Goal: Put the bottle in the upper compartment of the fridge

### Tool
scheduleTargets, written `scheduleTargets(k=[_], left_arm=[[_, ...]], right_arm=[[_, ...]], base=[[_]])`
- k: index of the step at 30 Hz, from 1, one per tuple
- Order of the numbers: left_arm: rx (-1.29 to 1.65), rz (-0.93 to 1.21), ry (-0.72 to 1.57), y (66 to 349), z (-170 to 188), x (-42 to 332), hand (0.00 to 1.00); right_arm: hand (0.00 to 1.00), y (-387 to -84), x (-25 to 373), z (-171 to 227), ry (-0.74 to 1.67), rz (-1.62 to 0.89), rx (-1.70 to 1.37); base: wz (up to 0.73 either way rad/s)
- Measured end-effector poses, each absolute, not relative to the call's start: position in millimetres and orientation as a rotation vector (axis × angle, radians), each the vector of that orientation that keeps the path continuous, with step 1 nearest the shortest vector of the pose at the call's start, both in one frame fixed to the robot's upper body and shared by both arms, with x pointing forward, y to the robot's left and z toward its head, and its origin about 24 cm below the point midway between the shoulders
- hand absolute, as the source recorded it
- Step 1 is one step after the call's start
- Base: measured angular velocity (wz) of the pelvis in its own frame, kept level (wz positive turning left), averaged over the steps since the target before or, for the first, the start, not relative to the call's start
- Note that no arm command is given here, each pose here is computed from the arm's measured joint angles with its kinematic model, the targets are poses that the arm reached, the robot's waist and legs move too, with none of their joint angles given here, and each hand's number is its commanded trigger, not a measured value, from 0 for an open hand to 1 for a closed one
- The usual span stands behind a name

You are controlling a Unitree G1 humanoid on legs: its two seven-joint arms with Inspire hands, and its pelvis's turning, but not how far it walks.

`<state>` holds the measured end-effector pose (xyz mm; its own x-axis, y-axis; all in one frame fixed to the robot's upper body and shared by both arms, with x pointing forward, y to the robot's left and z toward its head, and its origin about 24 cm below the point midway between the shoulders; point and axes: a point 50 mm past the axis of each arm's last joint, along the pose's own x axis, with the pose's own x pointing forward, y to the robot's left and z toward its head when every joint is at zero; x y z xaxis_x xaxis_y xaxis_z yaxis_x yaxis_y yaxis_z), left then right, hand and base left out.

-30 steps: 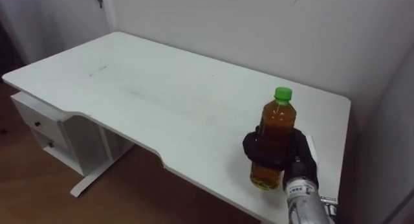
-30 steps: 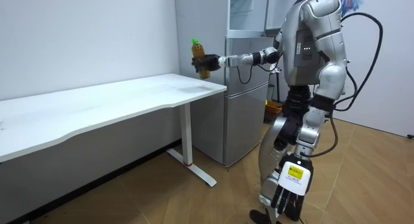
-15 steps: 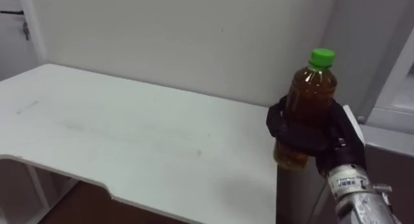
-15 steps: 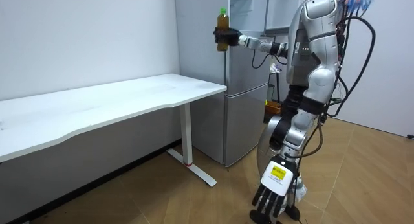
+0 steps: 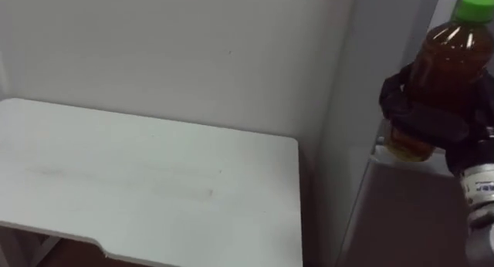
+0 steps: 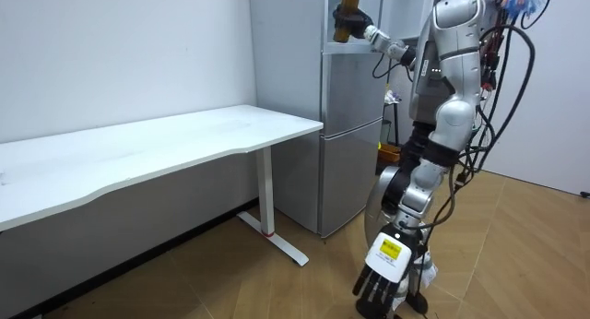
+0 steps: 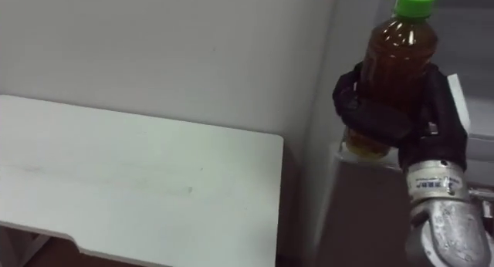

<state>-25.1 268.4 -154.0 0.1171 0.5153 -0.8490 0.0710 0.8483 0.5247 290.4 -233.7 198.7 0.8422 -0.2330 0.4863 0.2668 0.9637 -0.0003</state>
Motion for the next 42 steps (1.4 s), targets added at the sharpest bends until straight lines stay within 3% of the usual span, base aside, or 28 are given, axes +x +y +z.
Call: scheduleTargets(k=[14, 42], left_arm=[[0.487, 0.446, 1.425, 277, -151, -28, 0.00], [0.519, 0.433, 1.417, 278, -150, -27, 0.00]], right_arm=[[1.00, -258, 276, 230, -0.608, -0.355, -0.089], [1.00, -295, 297, 211, -0.460, -0.554, 0.026]], base=[[-0.07], [-0.01]])
